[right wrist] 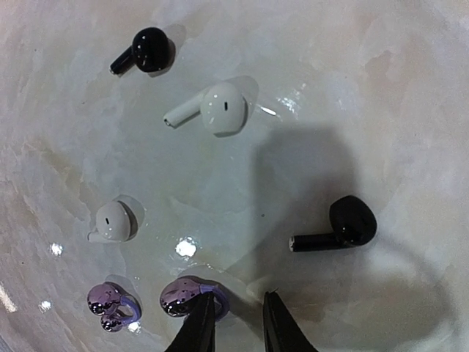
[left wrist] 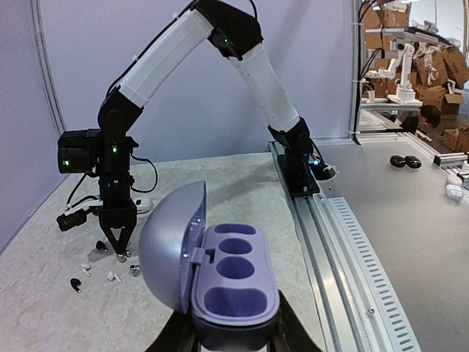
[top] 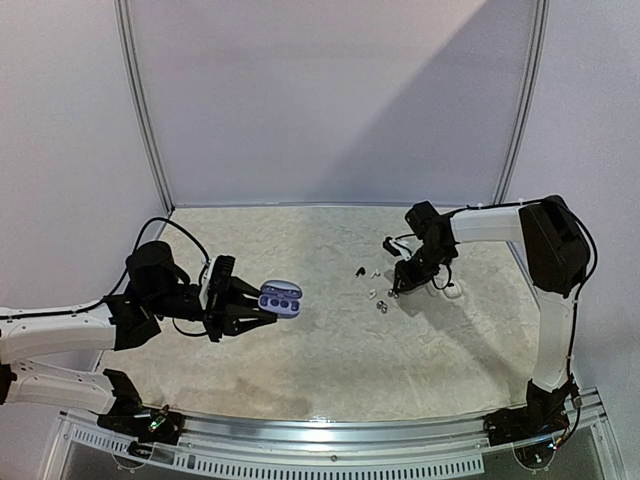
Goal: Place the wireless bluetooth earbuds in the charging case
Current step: Move the left earbud to the center of the board.
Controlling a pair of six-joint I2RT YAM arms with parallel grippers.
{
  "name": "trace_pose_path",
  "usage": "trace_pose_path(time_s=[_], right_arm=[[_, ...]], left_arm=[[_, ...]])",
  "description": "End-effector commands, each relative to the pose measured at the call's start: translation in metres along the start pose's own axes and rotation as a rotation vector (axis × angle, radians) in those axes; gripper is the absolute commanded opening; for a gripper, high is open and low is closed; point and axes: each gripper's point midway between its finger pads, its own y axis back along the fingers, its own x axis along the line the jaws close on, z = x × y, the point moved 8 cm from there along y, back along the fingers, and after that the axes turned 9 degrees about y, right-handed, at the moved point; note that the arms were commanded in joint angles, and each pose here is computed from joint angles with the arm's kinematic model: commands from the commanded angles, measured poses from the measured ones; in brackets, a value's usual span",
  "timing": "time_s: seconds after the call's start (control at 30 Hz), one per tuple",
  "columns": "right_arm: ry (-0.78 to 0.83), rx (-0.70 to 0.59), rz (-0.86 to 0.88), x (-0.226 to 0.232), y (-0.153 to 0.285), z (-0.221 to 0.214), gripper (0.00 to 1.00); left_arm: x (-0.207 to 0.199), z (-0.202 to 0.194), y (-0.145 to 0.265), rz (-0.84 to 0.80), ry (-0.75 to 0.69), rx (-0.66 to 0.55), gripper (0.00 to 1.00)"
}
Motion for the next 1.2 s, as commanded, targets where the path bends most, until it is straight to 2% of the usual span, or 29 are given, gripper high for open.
trace_pose_path(time_s=[0.0,0.23,0.53,0.73,1.17], right_arm=[[0.011,0.006,0.043,0.014,-0.001,-0.005,0.22],[0.011,-0.002,0.058,0.026,-0.003,-0.002,0.18],[-0.057,0.104,-0.116,0.044,-0.009,-0.011,0.18],[-0.081,0.141,-0.109,0.051,-0.023,-0.017,0.17],[-0.181,0.147,-0.135,0.060,-0.035,-0.013,0.07]], left_arm=[[0.000,-0.004,0.001,-0.002,-0.004,0.013,0.00],[-0.001,-0.005,0.002,-0.001,-0.006,0.016,0.00],[-0.002,-0.006,0.003,0.002,-0.010,0.019,0.00],[-0.002,-0.007,0.003,0.000,-0.012,0.022,0.00],[-0.003,-0.007,0.004,-0.001,-0.015,0.023,0.00]])
